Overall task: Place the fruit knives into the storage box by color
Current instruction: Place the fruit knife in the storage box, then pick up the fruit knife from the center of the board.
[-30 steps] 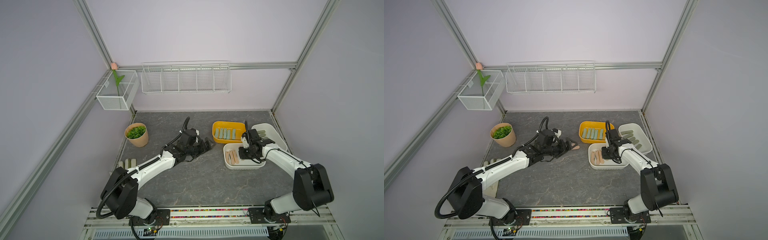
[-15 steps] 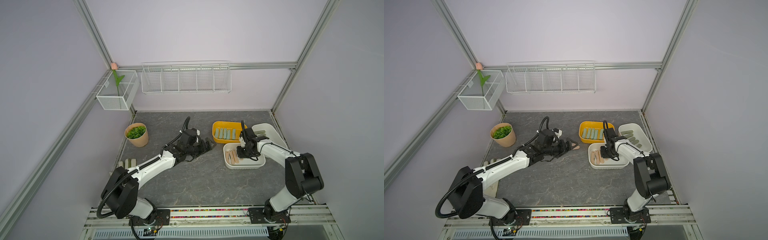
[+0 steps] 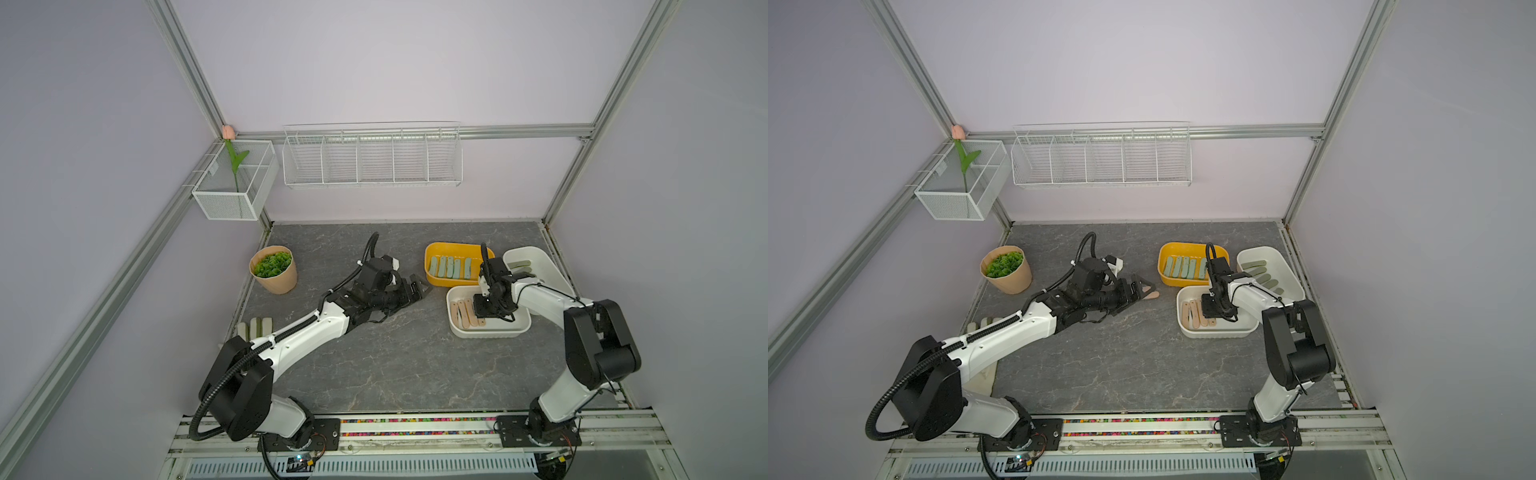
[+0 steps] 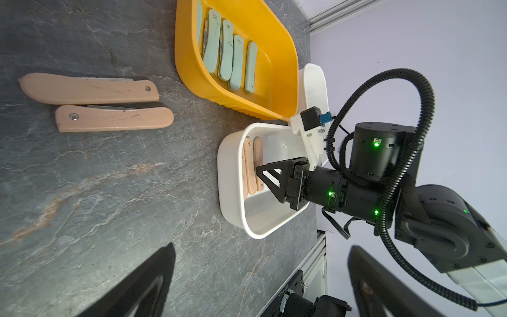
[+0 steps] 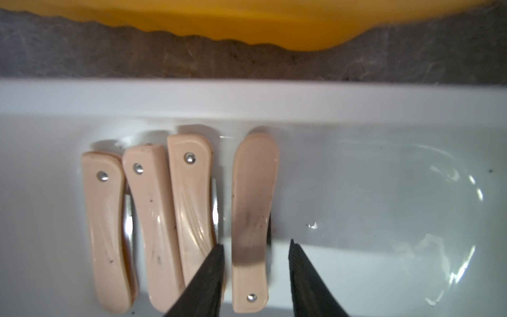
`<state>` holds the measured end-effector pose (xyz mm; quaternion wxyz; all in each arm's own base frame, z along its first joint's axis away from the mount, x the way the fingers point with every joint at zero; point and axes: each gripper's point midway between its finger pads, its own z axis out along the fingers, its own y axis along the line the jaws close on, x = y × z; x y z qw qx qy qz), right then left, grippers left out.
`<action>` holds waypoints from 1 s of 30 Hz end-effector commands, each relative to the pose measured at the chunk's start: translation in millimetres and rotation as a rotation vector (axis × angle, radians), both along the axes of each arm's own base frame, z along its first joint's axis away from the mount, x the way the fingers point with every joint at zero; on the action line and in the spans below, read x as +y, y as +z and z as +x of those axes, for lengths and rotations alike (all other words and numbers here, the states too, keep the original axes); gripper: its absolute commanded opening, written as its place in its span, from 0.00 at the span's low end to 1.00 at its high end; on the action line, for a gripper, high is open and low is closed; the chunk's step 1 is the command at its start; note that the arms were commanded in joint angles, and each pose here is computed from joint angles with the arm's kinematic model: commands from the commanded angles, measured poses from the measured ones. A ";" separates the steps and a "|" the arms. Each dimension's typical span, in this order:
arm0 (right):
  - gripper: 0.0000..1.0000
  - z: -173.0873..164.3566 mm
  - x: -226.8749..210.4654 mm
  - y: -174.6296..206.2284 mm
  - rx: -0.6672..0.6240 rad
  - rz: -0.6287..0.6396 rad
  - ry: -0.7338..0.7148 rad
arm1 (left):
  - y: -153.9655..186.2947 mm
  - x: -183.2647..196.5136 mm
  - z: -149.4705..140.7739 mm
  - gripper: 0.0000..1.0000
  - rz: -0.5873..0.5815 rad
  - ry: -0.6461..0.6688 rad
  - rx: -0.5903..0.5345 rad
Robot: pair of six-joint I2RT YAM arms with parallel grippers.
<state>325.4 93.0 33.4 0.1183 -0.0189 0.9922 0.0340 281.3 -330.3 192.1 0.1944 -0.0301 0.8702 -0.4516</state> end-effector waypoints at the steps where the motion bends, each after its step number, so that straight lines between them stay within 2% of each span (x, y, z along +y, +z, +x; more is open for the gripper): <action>1: 0.46 2.7 -1.4 24.6 -0.047 0.016 -0.014 | 20.6 2.1 1.1 0.99 -0.016 0.007 -0.051; 10: 0.55 -3.9 17.0 109.8 -0.197 0.161 -0.018 | 12.8 29.8 2.9 0.99 -0.010 0.067 -0.048; 16: 0.58 -6.0 57.7 138.8 -0.245 0.230 0.032 | 3.6 66.7 7.6 0.99 -0.011 0.140 -0.039; 23: 0.67 -9.9 130.9 125.8 -0.194 0.246 0.134 | -6.9 118.7 12.7 0.99 -0.020 0.240 -0.015; 30: 0.75 -4.1 188.6 76.4 -0.090 0.198 0.162 | -0.5 146.3 8.1 0.99 -0.027 0.290 -0.026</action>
